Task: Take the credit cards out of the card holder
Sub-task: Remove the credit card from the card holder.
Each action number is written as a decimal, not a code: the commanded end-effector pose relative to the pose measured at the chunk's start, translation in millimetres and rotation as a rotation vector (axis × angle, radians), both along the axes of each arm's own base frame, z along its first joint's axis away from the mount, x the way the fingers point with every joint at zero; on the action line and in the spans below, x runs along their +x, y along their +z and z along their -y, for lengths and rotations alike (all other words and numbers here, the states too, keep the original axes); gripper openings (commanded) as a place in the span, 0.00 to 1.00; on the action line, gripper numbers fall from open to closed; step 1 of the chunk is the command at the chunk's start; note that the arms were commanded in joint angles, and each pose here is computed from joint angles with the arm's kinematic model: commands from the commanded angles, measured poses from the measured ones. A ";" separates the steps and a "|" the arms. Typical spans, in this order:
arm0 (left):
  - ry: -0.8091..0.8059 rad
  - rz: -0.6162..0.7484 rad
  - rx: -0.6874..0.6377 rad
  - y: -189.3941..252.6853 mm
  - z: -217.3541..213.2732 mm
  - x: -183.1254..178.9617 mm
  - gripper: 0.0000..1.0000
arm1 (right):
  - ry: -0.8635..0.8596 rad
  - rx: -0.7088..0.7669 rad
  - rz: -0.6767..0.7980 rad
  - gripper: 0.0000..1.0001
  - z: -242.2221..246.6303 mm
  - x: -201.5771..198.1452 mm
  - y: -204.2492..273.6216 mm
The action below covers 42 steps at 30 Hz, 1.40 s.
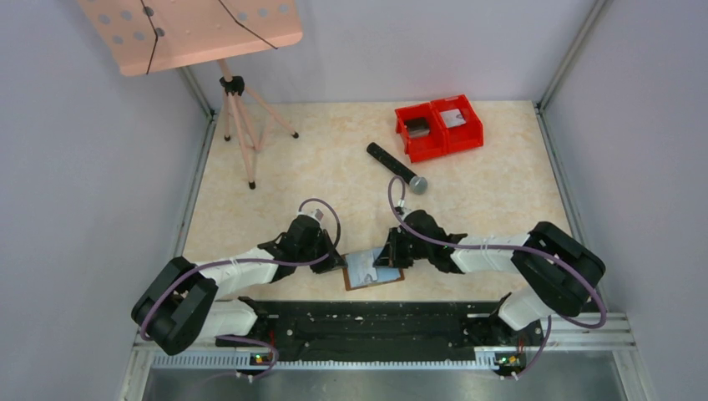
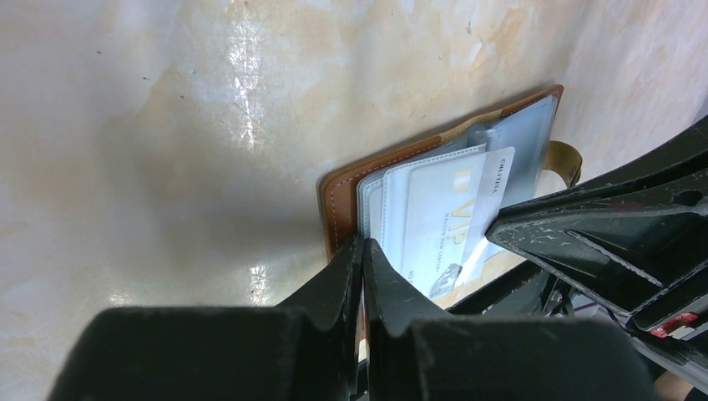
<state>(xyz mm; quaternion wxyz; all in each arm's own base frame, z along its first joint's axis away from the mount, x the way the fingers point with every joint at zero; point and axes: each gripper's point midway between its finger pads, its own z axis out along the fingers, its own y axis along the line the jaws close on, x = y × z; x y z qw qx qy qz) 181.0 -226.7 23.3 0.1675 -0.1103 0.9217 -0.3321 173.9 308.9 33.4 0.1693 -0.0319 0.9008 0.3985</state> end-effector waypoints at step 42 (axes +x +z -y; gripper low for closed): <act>-0.024 0.021 0.012 20.2 6.4 9.1 0.10 | -0.045 -0.012 0.046 0.00 36.2 14.3 25.6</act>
